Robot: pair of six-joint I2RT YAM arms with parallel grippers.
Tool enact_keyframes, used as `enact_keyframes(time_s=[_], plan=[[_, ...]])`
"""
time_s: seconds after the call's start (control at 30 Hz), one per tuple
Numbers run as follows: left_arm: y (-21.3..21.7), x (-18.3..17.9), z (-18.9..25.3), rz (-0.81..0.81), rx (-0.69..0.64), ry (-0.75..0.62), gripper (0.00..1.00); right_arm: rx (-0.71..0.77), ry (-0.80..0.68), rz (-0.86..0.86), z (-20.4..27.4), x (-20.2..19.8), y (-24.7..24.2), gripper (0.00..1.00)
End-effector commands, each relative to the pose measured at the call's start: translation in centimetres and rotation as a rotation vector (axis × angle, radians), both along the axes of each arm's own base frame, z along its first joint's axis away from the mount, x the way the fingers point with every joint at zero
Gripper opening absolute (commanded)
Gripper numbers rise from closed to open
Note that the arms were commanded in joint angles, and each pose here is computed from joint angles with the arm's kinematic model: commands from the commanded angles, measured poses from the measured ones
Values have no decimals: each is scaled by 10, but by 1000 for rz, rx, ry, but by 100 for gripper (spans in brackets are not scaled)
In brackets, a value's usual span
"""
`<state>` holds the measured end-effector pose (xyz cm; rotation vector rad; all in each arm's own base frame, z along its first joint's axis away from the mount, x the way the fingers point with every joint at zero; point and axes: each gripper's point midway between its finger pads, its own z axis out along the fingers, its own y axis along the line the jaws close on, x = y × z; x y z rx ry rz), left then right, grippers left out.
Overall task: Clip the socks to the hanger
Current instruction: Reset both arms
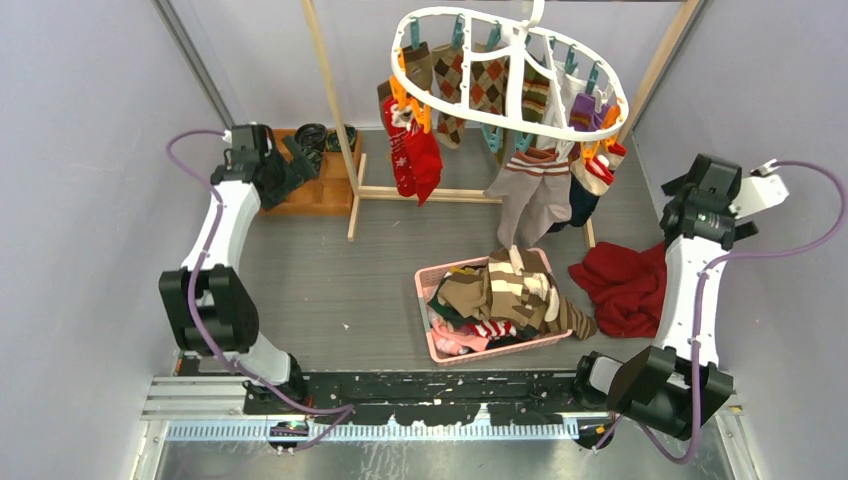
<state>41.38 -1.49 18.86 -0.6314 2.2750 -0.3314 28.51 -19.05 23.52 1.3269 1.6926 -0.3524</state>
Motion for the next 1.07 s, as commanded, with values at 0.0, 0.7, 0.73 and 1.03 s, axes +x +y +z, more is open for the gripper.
enact_keyframes(time_s=[0.0, 0.7, 0.73, 1.03], plan=[[19, 12, 31, 93, 13, 18, 100, -68, -112, -165, 56, -7, -18, 100], [18, 21, 181, -24, 103, -316, 100, -432, -257, -76, 209, -4, -2, 100], [17, 22, 183, -29, 102, -323, 100, -451, -260, -62, 215, -3, 0, 100], [18, 16, 193, -55, 143, -346, 100, -506, -273, 40, 238, 15, 13, 100]])
